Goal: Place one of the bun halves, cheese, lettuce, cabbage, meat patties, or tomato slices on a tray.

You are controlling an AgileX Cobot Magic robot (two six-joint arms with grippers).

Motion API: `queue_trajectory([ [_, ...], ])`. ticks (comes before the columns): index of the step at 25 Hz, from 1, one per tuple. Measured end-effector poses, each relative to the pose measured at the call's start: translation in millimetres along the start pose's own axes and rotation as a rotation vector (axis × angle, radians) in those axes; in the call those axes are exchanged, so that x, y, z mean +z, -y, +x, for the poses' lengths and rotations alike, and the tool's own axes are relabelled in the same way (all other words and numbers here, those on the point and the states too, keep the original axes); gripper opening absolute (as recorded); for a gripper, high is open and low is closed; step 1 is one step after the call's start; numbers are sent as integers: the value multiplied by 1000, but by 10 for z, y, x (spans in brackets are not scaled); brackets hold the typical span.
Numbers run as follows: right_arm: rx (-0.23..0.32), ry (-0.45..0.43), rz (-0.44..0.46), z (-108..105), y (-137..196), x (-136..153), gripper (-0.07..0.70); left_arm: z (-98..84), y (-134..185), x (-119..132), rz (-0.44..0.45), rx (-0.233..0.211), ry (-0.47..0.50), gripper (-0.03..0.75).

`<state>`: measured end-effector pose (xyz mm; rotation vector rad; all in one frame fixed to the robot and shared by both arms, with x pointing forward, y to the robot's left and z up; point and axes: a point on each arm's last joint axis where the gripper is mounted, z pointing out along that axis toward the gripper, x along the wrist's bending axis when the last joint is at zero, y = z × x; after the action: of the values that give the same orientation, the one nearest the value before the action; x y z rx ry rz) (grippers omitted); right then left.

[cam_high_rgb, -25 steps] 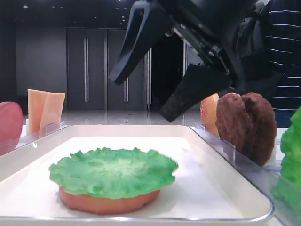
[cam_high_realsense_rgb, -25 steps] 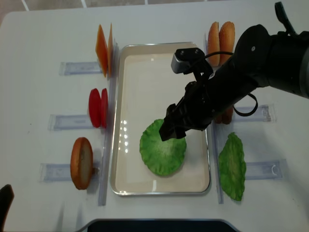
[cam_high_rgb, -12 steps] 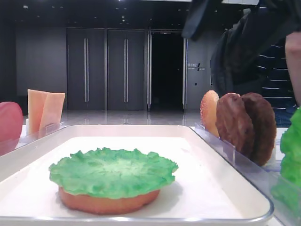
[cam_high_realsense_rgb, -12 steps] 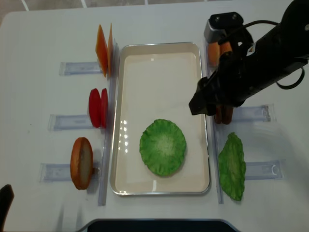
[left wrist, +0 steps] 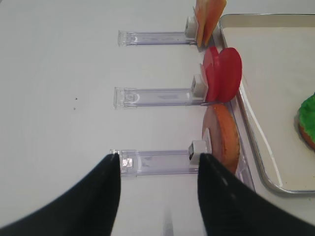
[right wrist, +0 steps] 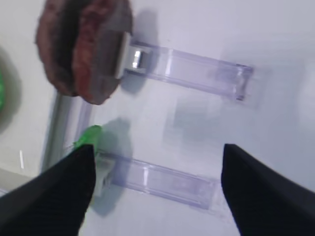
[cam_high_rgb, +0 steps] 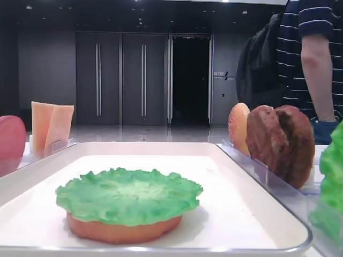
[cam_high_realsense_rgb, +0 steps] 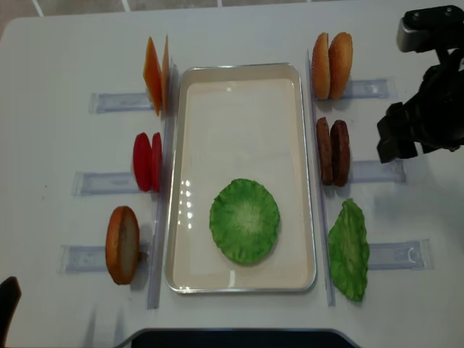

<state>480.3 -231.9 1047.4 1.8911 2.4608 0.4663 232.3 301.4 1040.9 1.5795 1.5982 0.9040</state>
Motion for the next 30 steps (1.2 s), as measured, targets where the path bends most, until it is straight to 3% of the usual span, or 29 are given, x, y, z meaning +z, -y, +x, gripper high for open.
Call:
queue_trajectory([
  [4, 112, 77, 4, -261, 78, -124, 535, 0, 0, 0, 0, 0, 0, 391],
  [9, 184, 183, -9, -430, 183, -281, 535, 0, 0, 0, 0, 0, 0, 391],
  [21, 197, 209, -53, -319, 739, -411, 535, 0, 0, 0, 0, 0, 0, 391],
  [28, 181, 221, -191, -215, 1252, -434, 535, 0, 0, 0, 0, 0, 0, 391],
  [30, 171, 227, -267, -173, 1419, -476, 535, 0, 0, 0, 0, 0, 0, 391],
])
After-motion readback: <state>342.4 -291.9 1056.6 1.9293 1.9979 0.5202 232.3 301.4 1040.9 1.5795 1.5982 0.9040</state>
